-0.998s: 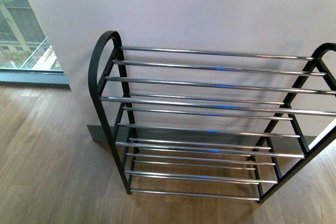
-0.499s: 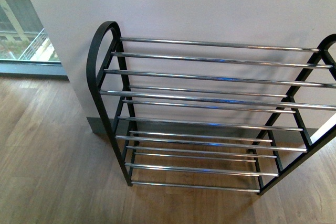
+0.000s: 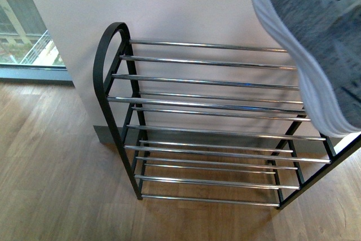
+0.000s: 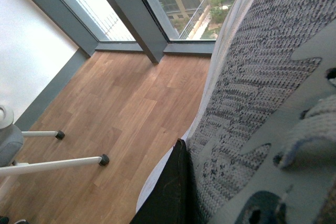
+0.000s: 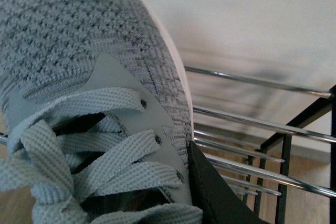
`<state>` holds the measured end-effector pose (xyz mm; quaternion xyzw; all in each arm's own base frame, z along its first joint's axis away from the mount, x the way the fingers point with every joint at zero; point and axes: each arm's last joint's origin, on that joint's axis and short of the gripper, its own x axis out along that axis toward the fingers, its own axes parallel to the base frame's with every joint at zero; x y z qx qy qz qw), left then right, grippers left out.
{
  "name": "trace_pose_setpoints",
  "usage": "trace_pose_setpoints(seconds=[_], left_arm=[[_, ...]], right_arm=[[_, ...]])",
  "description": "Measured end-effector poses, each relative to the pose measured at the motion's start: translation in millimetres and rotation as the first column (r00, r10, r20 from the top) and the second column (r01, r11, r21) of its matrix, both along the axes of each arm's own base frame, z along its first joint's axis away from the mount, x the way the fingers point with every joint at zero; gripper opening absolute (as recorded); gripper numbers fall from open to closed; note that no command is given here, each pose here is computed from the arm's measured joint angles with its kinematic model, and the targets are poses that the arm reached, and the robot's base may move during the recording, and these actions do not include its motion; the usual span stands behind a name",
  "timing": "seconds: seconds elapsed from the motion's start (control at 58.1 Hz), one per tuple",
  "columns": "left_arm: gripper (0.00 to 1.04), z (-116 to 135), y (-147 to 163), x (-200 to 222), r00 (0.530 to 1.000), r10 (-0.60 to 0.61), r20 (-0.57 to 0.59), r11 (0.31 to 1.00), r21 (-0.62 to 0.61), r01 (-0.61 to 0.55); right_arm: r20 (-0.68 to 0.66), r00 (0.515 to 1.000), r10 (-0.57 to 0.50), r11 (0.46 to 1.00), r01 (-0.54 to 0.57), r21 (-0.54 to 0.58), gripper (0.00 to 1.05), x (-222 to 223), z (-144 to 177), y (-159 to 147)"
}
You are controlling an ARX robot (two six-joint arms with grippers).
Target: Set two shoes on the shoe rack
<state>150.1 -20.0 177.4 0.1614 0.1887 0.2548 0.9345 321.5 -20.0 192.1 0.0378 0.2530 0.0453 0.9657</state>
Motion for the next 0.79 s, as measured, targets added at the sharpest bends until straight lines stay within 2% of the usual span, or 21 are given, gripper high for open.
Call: trace_pose_setpoints(seconds=[0.103, 0.207, 0.344, 0.568, 0.792], left_arm=[[0.02, 0.0, 0.0, 0.0, 1.0, 0.0, 0.0, 1.0, 0.0, 0.0], [0.02, 0.0, 0.0, 0.0, 1.0, 0.0, 0.0, 1.0, 0.0, 0.0], [0.02, 0.0, 0.0, 0.0, 1.0, 0.0, 0.0, 1.0, 0.0, 0.0], [0.02, 0.0, 0.0, 0.0, 1.0, 0.0, 0.0, 1.0, 0.0, 0.0], [0.02, 0.0, 0.0, 0.0, 1.0, 0.0, 0.0, 1.0, 0.0, 0.0]], right_arm=[[-0.073, 0.996, -0.057, 0.997, 0.054, -0.047, 0.01, 28.0, -20.7, 3.7], [-0.123, 0.984, -0.131, 0.983, 0.113, -0.142, 0.01, 53.0, -38.0, -0.6], [-0.146, 0.972, -0.183, 0.966, 0.151, -0.208, 0.01, 70.5, -45.0, -9.8], [-0.185, 0.961, -0.205, 0.95, 0.15, -0.275, 0.01, 78.9, -43.8, -22.5], [-0.268, 0.946, -0.183, 0.945, 0.094, -0.313, 0.01, 81.1, -35.6, -29.8]])
